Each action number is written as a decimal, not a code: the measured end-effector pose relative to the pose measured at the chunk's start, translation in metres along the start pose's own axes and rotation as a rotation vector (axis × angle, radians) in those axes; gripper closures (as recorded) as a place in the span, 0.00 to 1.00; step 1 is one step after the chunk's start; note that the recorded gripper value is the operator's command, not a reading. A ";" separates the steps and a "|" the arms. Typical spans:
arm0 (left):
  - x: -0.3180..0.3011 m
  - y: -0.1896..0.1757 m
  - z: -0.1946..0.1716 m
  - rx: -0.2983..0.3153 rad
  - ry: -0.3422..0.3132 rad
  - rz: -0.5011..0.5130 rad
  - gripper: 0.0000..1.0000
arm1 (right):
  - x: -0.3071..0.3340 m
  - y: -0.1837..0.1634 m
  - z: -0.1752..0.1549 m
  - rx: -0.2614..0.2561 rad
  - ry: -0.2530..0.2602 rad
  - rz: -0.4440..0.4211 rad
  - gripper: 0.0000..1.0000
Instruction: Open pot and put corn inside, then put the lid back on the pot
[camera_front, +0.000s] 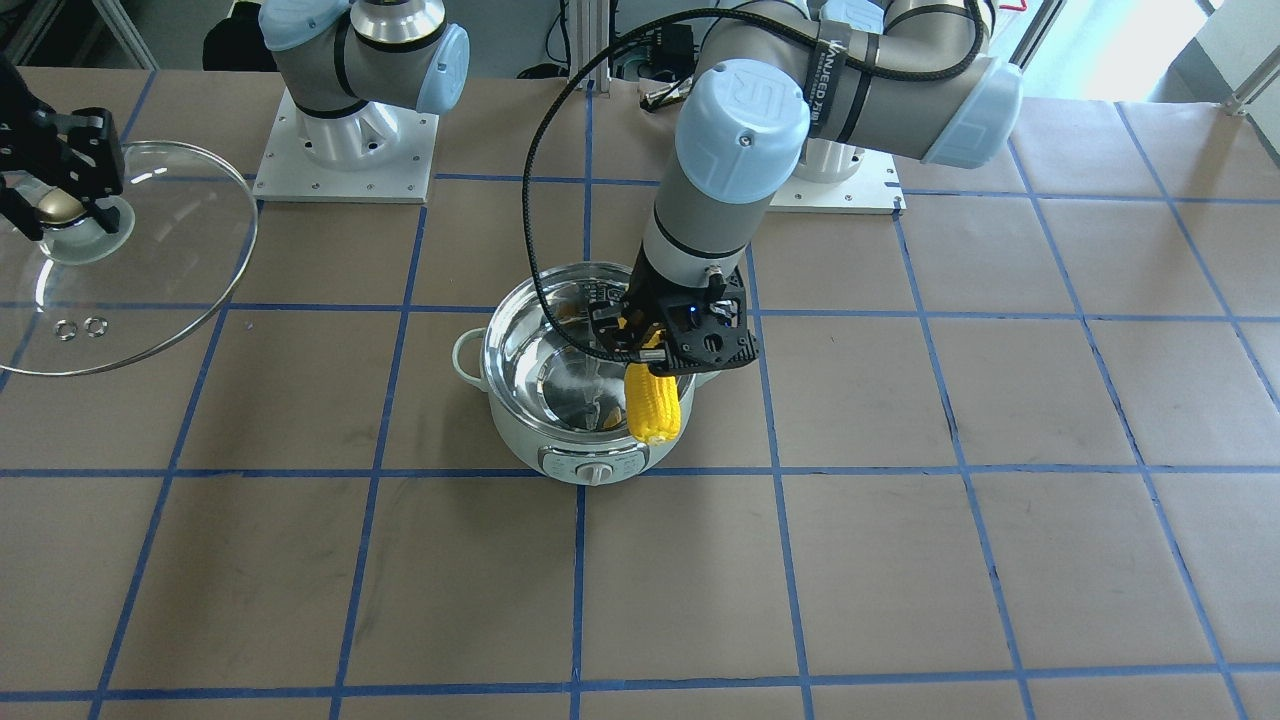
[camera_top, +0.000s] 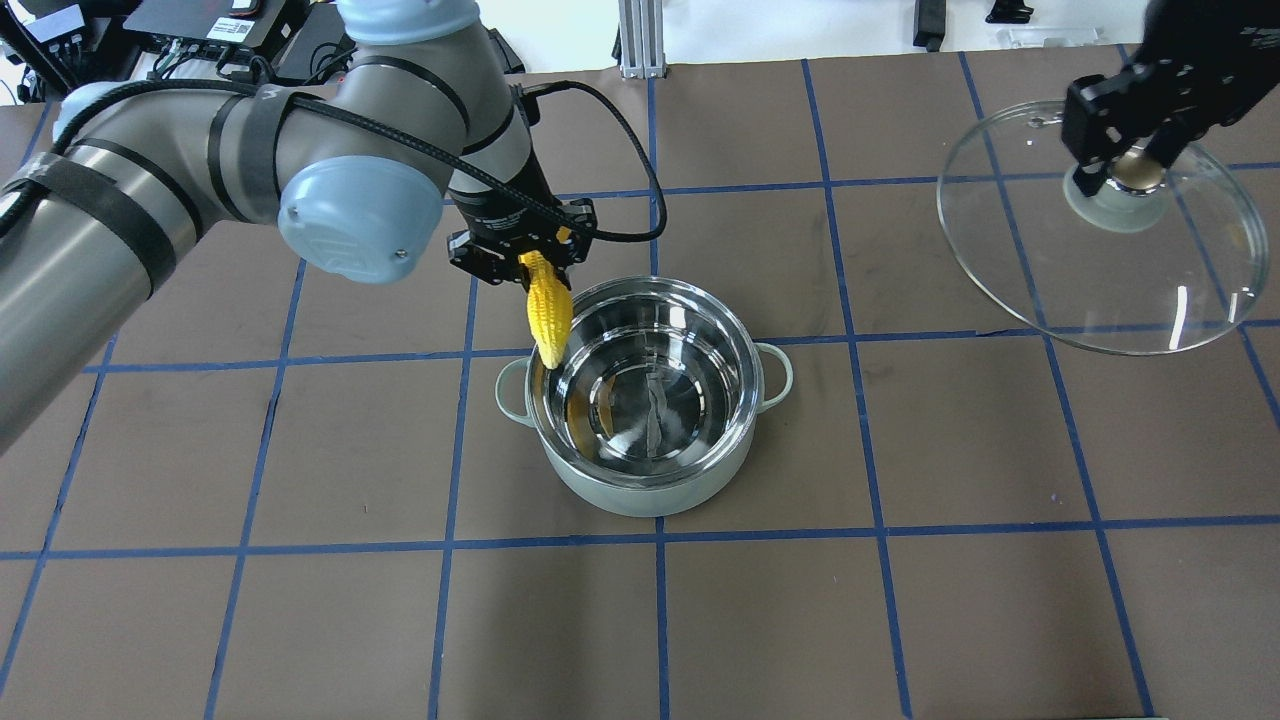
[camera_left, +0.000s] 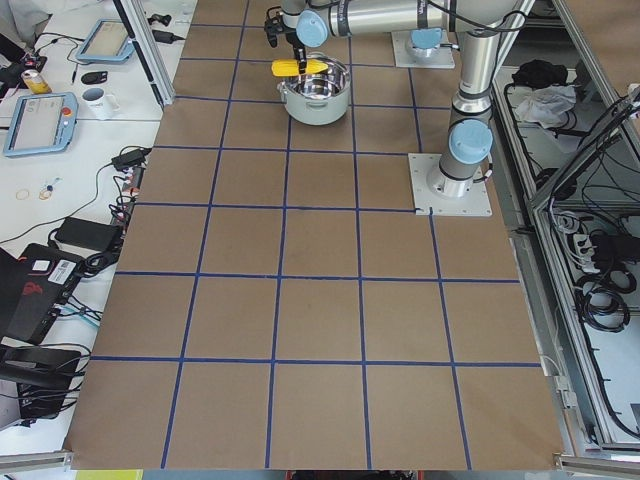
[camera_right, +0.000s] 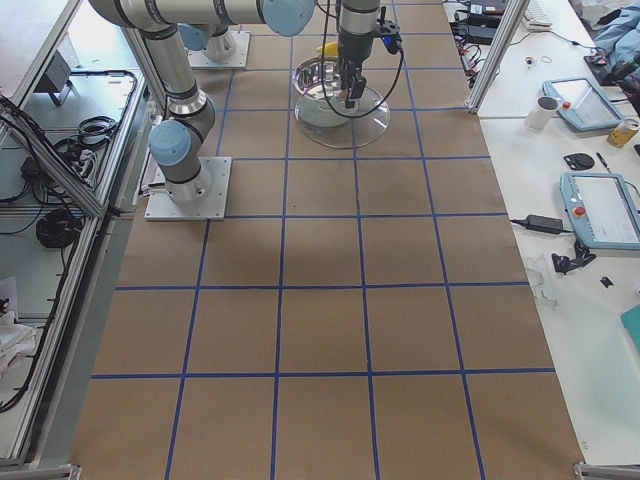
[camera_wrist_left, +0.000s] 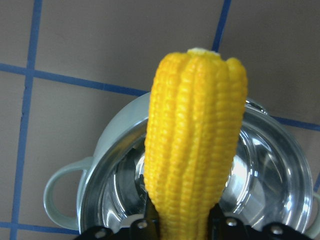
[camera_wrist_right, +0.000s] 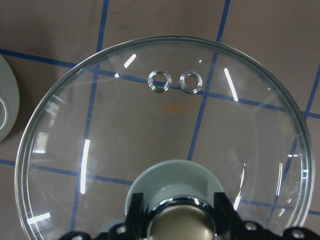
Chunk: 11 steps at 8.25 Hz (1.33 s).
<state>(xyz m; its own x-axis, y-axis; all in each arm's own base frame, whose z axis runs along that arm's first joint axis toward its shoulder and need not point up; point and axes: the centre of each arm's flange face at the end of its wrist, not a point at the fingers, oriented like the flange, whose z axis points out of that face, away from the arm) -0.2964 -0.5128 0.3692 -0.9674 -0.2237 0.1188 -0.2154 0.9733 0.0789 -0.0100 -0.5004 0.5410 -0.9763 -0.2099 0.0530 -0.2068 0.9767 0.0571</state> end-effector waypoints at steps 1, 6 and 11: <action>0.014 0.013 0.005 -0.014 0.005 0.005 1.00 | 0.010 0.003 0.003 -0.003 -0.009 -0.001 1.00; 0.045 0.046 0.047 -0.086 -0.033 0.060 1.00 | 0.009 0.006 0.006 -0.011 -0.016 0.096 1.00; 0.044 0.042 0.076 -0.124 -0.059 0.052 0.36 | 0.005 0.004 0.006 -0.012 -0.018 0.112 1.00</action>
<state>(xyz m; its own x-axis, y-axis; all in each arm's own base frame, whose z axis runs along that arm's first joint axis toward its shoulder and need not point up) -0.3577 -0.4776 0.3027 -0.9837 -0.1665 0.0678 -0.1505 0.9690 0.1959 -0.0163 -0.4970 0.5351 -0.9943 -0.0985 0.0417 -0.0958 0.9934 0.0634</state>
